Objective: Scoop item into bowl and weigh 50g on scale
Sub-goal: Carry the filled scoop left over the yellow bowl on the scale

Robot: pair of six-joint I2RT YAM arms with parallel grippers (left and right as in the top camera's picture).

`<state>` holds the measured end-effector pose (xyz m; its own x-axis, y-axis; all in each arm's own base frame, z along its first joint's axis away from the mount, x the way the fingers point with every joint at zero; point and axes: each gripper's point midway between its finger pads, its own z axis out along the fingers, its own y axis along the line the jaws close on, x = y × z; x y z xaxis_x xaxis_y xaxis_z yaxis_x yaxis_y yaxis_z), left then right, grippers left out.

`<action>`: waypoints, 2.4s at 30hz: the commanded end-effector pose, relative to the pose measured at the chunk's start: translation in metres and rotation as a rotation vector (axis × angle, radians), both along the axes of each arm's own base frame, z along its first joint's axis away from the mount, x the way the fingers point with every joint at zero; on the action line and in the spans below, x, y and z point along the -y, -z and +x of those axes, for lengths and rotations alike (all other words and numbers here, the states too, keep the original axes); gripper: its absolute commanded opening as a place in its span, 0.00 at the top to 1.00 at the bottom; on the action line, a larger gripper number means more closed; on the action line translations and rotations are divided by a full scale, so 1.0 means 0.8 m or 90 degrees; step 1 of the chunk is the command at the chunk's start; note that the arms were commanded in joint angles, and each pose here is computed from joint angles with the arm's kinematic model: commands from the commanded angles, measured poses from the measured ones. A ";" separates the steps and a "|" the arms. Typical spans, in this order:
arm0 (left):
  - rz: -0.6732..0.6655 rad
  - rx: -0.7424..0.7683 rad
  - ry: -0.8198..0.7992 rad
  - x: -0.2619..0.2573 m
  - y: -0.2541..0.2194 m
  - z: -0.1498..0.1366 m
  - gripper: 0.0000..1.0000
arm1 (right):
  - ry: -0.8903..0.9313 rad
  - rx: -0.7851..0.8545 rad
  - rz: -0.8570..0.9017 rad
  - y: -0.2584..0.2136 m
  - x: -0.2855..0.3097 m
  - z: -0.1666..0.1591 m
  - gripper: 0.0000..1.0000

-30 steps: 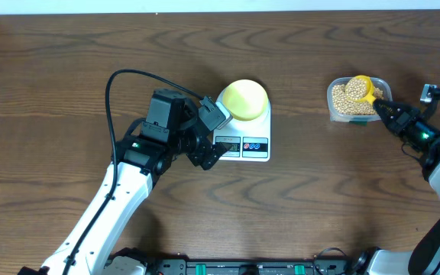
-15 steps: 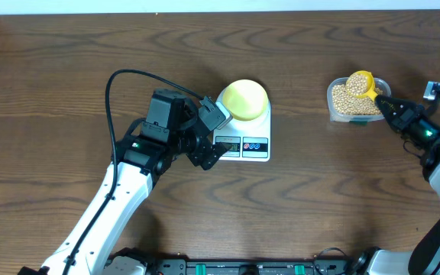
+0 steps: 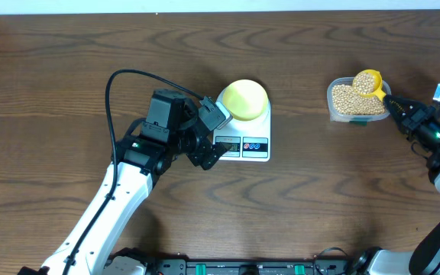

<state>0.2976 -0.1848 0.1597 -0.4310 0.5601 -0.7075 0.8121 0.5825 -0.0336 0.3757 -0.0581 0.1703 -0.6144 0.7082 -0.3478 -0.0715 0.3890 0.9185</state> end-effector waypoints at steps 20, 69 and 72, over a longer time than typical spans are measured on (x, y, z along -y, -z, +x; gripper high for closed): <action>0.004 0.001 -0.005 -0.003 0.000 0.000 0.12 | -0.037 0.016 0.036 -0.023 -0.021 0.009 0.99; 0.004 0.001 -0.005 -0.003 0.000 0.000 0.12 | -0.171 -0.026 0.035 -0.018 -0.206 0.027 0.99; 0.004 0.001 -0.005 -0.003 0.000 0.000 0.12 | -0.190 -0.009 0.030 -0.024 -0.221 0.025 0.99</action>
